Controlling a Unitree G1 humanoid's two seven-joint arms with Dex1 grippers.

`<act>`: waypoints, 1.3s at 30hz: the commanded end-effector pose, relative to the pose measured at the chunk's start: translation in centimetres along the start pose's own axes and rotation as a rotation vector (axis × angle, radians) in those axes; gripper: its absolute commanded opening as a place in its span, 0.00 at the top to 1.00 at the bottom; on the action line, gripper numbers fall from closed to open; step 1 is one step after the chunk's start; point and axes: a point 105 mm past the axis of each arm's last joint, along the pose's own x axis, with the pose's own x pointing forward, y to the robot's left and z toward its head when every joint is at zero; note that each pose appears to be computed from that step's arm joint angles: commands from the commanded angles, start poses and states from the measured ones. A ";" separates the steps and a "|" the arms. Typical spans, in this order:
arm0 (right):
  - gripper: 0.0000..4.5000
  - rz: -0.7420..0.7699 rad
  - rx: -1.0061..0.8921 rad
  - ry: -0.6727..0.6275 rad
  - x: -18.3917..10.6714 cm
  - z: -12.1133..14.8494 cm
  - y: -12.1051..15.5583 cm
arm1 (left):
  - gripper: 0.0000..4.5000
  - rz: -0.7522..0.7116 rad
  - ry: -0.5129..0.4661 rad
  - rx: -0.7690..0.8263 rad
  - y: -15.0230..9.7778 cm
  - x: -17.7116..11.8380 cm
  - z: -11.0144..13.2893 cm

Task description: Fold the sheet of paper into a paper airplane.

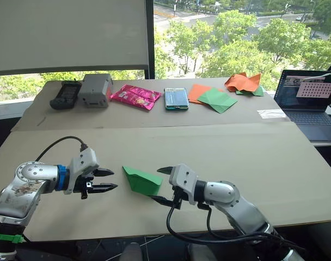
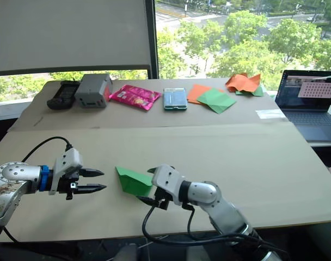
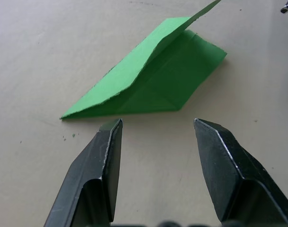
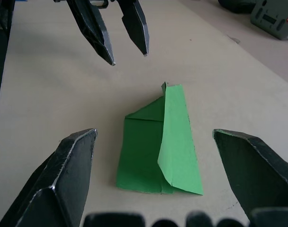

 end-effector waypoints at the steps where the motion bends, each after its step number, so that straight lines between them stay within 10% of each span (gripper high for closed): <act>1: 0.01 -0.045 -0.101 -0.032 0.4 0.6 -0.9 | 0.44 0.102 -0.072 -0.043 1.7 -1.0 0.4; 6: 0.07 -0.078 -0.111 -0.038 0.8 0.1 -1.4 | 0.44 0.098 -0.143 -0.108 1.3 -0.9 0.5; 15: 0.72 -0.086 -0.105 -0.039 1.3 -0.6 -1.4 | 0.99 0.078 -0.164 -0.116 1.1 -0.5 0.8; 18: 0.97 -0.071 -0.108 -0.040 1.5 -0.7 -1.3 | 1.00 0.078 -0.168 -0.111 1.4 -0.3 1.0; 39: 0.99 0.130 -0.286 0.004 -0.7 -1.6 0.6 | 1.00 -0.171 -0.078 0.012 -0.4 5.7 0.1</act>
